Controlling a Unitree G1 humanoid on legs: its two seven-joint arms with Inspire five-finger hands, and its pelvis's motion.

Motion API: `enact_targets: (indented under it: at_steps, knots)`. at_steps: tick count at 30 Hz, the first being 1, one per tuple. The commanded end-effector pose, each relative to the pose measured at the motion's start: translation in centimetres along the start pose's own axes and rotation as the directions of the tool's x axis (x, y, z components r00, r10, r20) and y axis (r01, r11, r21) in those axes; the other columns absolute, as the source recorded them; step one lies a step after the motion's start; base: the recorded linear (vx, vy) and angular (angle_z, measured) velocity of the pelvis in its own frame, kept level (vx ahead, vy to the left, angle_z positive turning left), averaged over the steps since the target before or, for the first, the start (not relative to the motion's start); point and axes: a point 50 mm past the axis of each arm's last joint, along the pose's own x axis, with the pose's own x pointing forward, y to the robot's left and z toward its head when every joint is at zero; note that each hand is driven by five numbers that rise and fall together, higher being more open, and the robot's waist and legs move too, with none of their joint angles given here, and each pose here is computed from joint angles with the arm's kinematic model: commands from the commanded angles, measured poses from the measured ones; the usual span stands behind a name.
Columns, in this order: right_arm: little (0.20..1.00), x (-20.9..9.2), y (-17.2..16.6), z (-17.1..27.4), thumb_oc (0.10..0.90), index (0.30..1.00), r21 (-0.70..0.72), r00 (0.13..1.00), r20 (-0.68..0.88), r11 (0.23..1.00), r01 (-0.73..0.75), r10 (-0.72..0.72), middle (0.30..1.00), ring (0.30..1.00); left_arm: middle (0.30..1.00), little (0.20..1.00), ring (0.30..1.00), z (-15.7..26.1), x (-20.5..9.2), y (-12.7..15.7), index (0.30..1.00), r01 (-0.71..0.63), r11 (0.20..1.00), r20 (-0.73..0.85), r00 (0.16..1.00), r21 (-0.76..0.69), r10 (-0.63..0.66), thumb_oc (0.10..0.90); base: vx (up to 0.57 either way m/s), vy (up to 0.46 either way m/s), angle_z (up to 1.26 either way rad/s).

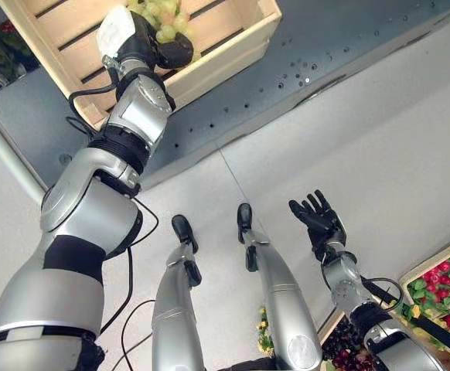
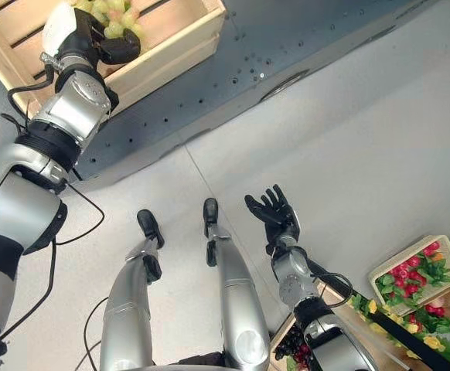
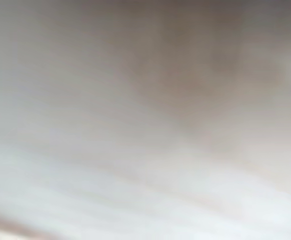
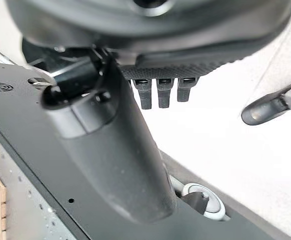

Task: Pick up the fruits from the basket on one side to the basket on the other side

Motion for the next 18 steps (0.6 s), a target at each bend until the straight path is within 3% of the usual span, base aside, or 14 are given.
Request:
enact_targets:
  at_steps: [1, 12, 16, 18]
  knots:
    - [0.900, 0.4, -0.2, 3.3, 0.800, 0.900, 0.059, 0.989, 0.146, 0.998, 0.011, -0.020, 0.900, 0.900, 0.300, 0.300, 0.300, -9.7, -0.6, -1.5, 0.300, 0.055, 0.979, -0.286, 0.958, 0.198, 0.003, 0.400, -0.03, -0.007, 0.02]
    - [0.900, 0.1, -1.0, 3.2, 0.800, 0.900, 0.066, 0.987, 0.158, 0.998, 0.022, -0.032, 0.900, 0.900, 0.300, 0.300, 0.300, -10.6, -0.3, -0.4, 0.300, -0.024, 0.980, -0.235, 0.969, 0.200, 0.071, 0.400, -0.02, 0.000, 0.01]
    - [0.900, -0.2, -1.2, 2.8, 0.800, 0.900, 0.070, 0.988, 0.148, 0.997, 0.027, -0.038, 0.900, 0.900, 0.300, 0.300, 0.300, -10.6, -0.3, -0.3, 0.300, -0.081, 0.996, -0.203, 0.975, 0.035, 0.086, 0.400, -0.02, 0.002, 0.02]
    - [0.900, -0.5, -1.5, 2.3, 0.800, 0.900, 0.071, 0.989, 0.139, 0.997, 0.036, -0.046, 0.900, 0.900, 0.300, 0.300, 0.300, -10.0, -0.5, -0.6, 0.300, -0.120, 0.979, -0.179, 0.980, -0.167, 0.089, 0.400, -0.02, 0.003, 0.05]
